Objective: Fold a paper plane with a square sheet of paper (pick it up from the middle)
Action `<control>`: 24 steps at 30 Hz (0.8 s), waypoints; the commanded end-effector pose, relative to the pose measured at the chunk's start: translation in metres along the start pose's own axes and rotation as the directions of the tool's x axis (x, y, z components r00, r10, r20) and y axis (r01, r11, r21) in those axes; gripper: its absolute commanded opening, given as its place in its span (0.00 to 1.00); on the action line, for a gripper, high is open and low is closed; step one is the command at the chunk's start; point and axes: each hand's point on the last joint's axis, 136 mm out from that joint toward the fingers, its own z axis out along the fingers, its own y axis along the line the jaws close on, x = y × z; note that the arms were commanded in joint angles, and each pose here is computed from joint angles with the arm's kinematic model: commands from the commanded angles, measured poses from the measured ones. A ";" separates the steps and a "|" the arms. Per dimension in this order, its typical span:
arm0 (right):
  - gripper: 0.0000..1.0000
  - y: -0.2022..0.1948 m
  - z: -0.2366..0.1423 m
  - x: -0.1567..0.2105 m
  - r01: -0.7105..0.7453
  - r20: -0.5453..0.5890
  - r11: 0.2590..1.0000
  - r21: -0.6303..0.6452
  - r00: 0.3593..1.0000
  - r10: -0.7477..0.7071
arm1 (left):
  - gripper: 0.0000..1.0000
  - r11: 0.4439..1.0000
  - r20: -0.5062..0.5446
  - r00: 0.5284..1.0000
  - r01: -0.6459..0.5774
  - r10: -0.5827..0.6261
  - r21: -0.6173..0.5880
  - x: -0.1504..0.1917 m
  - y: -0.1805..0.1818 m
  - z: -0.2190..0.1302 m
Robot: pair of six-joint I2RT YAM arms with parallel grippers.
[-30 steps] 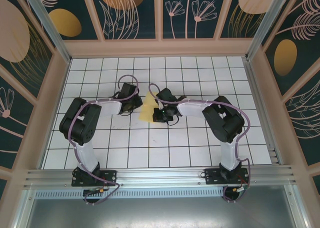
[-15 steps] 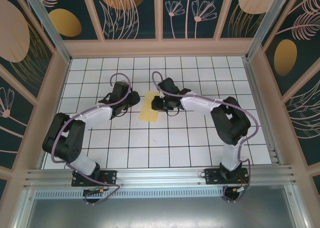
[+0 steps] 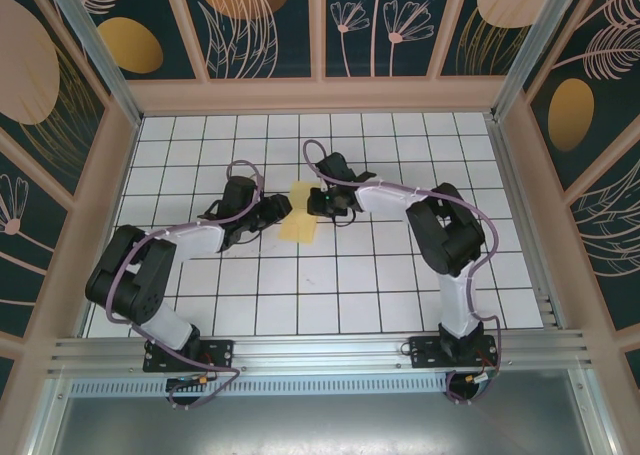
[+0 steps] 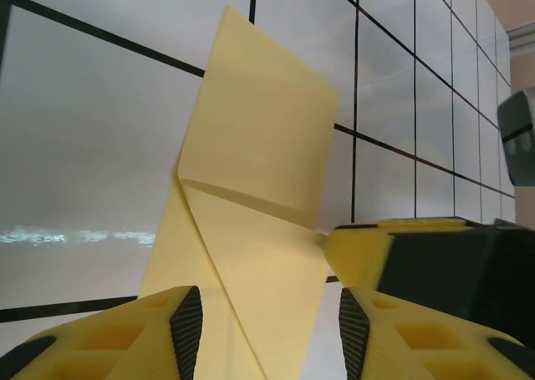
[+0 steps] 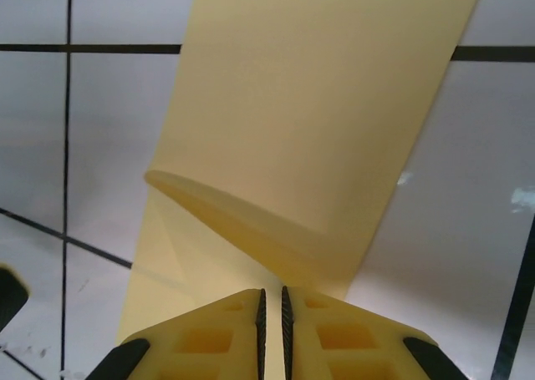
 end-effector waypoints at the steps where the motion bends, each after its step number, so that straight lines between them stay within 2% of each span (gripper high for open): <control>1: 0.16 -0.008 0.008 -0.014 -0.007 0.019 1.000 0.020 1.000 0.006 | 0.48 0.998 -0.034 0.999 0.035 -0.033 0.049 0.006 -0.003 0.007; 12: 0.15 -0.028 0.020 -0.003 -0.046 -0.019 0.998 0.039 0.999 0.046 | 0.44 0.996 -0.087 0.995 0.046 -0.040 0.075 0.015 -0.007 0.021; 13: 0.15 -0.030 0.021 -0.002 -0.049 -0.022 0.998 0.041 0.999 0.050 | 0.44 0.997 -0.103 0.994 0.053 -0.047 0.052 0.020 0.002 0.027; 18: 0.14 -0.034 0.022 0.001 -0.058 -0.030 0.997 0.043 0.998 0.060 | 0.44 0.998 -0.109 0.993 0.042 -0.037 0.044 0.019 0.004 0.034; 24: 0.14 -0.037 0.023 0.005 -0.065 -0.038 0.997 0.043 0.997 0.066 | 0.39 0.998 -0.117 0.993 0.031 -0.024 0.059 0.016 0.000 0.041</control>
